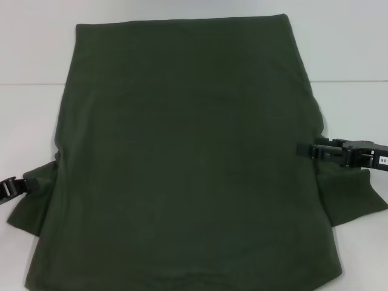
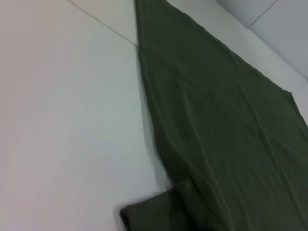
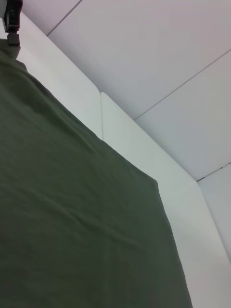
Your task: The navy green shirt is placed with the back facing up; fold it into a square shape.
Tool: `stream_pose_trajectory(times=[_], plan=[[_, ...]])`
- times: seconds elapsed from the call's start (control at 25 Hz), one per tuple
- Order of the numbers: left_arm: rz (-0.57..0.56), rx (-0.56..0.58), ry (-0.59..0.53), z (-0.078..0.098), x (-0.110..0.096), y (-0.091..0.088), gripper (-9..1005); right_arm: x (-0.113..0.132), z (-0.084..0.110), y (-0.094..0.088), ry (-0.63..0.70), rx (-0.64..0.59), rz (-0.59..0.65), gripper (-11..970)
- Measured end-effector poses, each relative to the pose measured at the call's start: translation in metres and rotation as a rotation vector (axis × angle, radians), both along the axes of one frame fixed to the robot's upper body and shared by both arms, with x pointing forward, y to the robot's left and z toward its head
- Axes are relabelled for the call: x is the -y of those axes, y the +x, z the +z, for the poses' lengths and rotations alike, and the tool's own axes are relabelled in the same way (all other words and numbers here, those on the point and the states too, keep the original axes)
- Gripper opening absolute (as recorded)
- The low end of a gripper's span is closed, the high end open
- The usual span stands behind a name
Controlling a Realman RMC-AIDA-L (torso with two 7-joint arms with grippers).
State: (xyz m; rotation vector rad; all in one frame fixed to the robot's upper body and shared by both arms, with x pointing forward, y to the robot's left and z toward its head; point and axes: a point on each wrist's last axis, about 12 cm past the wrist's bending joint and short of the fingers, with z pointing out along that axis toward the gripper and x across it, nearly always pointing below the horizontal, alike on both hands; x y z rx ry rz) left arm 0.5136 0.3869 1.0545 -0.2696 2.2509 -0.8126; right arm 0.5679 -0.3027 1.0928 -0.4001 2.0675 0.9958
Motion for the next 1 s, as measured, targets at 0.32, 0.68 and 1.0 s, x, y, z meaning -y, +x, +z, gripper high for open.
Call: stream_pose_trajectory(times=[0.32, 0.68, 1.0], plan=[[0.006, -0.003, 0.008, 0.005, -0.009, 0.0, 0, -0.001, 0.001, 0.001, 0.002, 0.001, 0.004, 835], [0.064, -0.061, 0.078, 0.015, -0.028, 0.001, 1, 0.0, 0.001, 0.001, 0.007, -0.008, -0.004, 835], [0.113, -0.112, 0.14, 0.024, -0.044, 0.005, 1, 0.0, 0.0, 0.0, 0.006, -0.008, -0.005, 836]])
